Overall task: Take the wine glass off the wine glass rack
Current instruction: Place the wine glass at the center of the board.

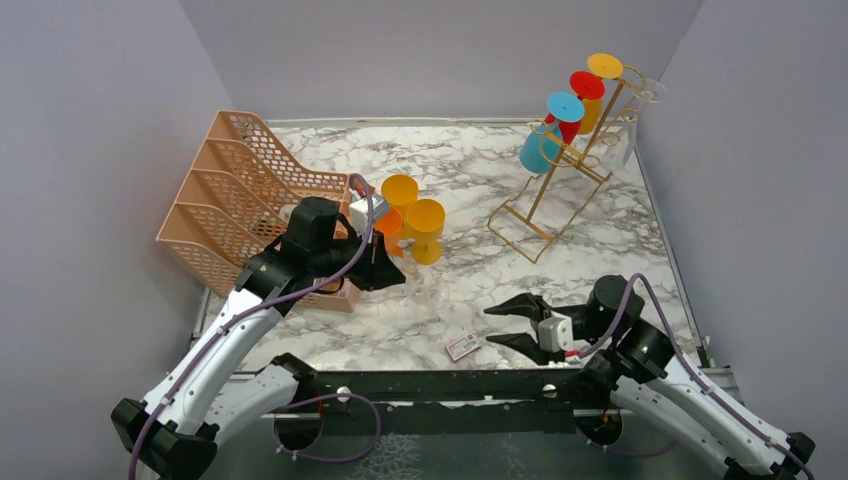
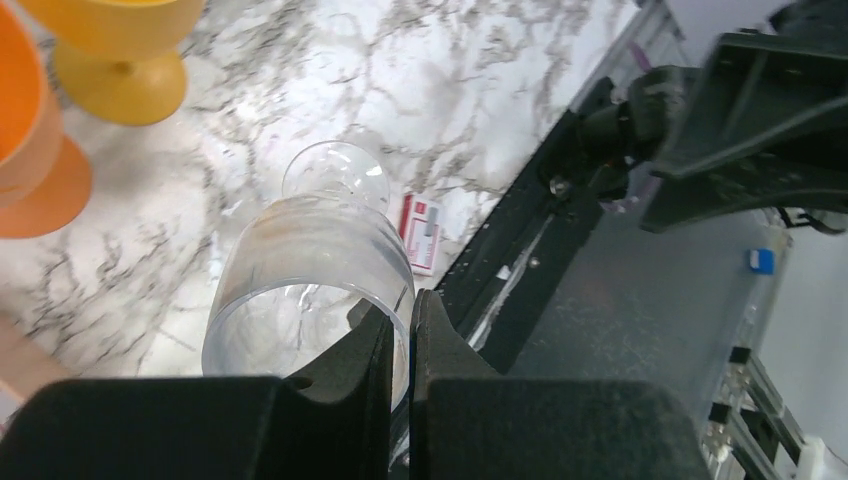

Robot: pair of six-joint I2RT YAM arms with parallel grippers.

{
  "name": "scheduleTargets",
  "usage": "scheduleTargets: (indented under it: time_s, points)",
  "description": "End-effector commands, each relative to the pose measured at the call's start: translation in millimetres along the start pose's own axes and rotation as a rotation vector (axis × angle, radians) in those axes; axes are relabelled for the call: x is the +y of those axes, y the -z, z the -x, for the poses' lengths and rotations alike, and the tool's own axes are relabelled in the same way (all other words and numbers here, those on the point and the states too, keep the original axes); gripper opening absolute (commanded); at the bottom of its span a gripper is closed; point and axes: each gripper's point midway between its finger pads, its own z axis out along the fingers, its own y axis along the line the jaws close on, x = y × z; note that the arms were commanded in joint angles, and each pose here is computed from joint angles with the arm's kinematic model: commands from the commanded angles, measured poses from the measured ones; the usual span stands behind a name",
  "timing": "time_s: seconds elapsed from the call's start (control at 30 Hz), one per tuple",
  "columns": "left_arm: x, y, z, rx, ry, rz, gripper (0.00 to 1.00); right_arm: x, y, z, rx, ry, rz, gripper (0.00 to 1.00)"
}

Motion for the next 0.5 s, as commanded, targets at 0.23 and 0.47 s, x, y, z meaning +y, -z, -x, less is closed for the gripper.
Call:
scheduleTargets:
  time_s: [0.23, 0.47]
  points:
    - [57.1, -4.7, 1.6, 0.052, 0.001, 0.369, 0.00, -45.2, 10.3, 4.0, 0.001, -0.065, -0.282, 0.56]
    - [64.4, -6.7, -4.6, 0.149, -0.012, 0.518, 0.00, -57.1, 15.9, -1.2, 0.025, -0.098, -0.364, 0.59]
